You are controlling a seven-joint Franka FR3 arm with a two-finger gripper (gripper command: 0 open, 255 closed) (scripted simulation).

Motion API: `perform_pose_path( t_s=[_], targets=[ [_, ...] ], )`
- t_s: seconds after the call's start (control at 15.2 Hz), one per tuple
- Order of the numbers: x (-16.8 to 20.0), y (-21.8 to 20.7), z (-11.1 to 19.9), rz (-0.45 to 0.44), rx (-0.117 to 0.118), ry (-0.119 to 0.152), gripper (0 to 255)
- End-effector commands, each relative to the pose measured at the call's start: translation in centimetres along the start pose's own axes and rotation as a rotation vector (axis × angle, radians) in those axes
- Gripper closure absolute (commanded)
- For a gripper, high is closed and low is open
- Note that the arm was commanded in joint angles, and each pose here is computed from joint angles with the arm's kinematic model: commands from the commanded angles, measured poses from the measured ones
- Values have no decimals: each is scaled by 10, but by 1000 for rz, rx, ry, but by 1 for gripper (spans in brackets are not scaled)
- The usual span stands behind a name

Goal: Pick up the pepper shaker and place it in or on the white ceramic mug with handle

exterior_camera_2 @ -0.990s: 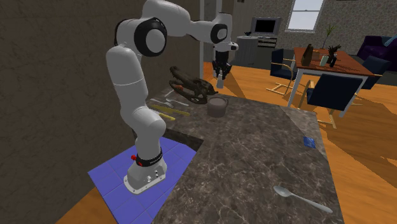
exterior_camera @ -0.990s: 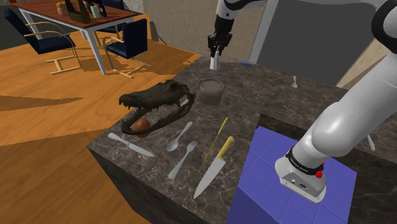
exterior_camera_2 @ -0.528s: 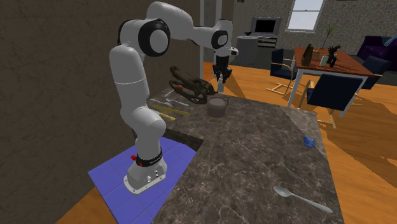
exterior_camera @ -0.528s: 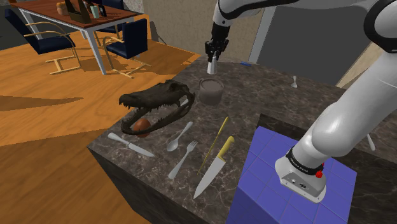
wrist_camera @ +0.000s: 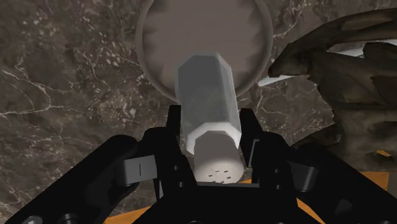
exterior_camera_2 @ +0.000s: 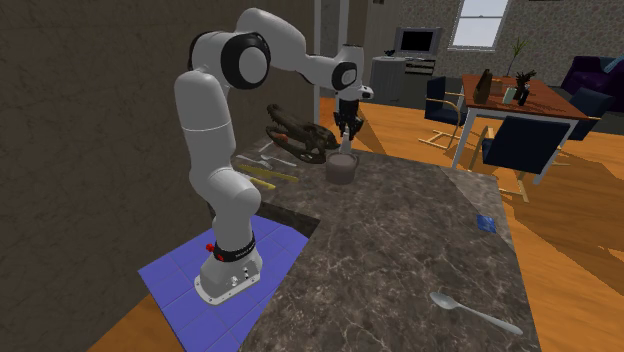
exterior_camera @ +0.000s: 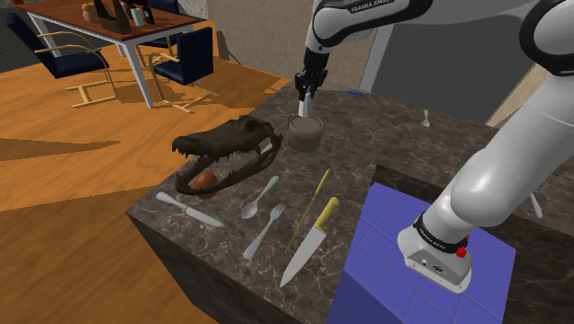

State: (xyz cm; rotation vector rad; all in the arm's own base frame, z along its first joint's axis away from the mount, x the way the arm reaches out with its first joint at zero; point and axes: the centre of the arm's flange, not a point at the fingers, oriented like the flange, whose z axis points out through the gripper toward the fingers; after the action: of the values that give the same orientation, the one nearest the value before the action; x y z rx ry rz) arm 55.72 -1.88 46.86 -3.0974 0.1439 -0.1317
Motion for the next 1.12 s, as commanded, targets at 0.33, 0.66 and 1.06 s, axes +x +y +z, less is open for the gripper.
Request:
perform_pose_path(
  t_s=[0.33,0.66,1.06],
  targets=[
    [-2,1,19,0,0,1,255],
    [-2,1,19,0,0,1,0],
    [-2,1,6,0,0,1,0]
  ],
)
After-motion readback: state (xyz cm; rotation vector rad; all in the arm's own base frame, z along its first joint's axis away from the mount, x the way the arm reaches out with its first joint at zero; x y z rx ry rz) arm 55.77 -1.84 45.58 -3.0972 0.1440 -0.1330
